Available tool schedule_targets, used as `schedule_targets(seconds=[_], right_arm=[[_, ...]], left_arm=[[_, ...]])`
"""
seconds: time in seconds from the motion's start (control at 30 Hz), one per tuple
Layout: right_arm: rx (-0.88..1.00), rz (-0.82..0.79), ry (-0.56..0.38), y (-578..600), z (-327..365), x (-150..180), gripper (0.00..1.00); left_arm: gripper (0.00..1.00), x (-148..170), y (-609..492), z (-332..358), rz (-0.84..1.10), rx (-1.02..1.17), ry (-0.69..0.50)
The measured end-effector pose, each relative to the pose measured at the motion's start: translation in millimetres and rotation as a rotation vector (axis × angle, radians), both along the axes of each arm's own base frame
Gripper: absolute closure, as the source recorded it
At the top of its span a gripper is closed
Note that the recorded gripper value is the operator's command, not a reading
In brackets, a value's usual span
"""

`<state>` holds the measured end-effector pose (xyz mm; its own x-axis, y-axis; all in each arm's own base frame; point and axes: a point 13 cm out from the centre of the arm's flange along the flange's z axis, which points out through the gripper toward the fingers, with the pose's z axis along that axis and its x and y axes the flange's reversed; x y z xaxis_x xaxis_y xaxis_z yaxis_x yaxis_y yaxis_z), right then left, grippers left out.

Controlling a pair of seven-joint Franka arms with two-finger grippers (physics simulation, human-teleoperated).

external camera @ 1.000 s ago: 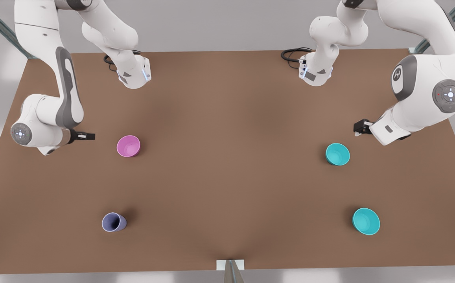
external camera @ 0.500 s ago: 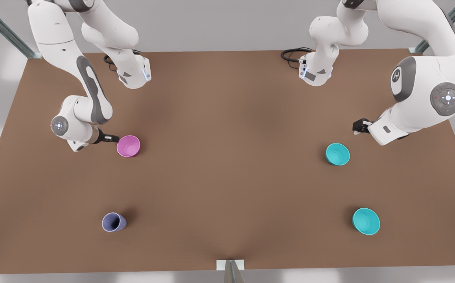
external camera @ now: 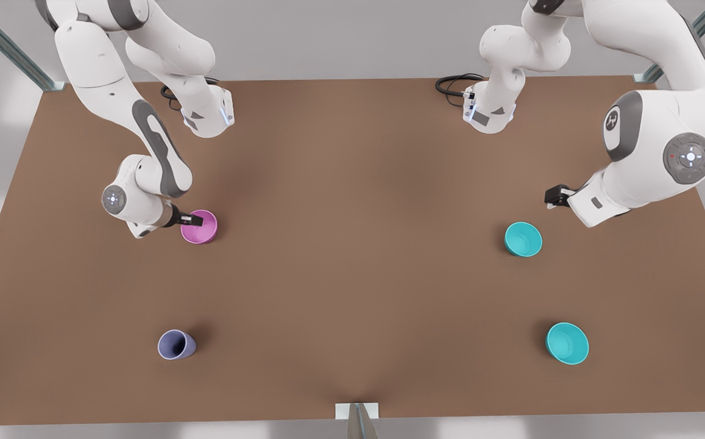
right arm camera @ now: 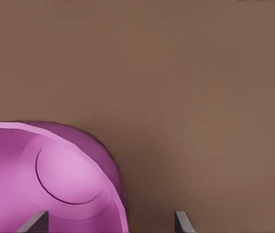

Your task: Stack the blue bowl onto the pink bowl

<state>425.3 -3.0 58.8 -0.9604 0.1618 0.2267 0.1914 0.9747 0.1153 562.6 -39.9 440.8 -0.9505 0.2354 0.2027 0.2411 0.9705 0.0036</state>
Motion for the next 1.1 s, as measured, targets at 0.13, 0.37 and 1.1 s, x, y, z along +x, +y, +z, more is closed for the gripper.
schedule_targets(seconds=[0.13,0.37,1.1], right_arm=[[0.009,-0.009,-0.004,0,-2,2,0.63],[0.016,0.001,-0.037,-2,18,25,0.79],[0.373,0.155,-0.158,466,46,184,0.0]], left_arm=[[0.0,0,0,0,0.0,0.0,0.001],[0.0,-1,-1,0,-0.001,-0.001,0.002],[0.0,9,23,-114,0.064,0.027,0.2]])
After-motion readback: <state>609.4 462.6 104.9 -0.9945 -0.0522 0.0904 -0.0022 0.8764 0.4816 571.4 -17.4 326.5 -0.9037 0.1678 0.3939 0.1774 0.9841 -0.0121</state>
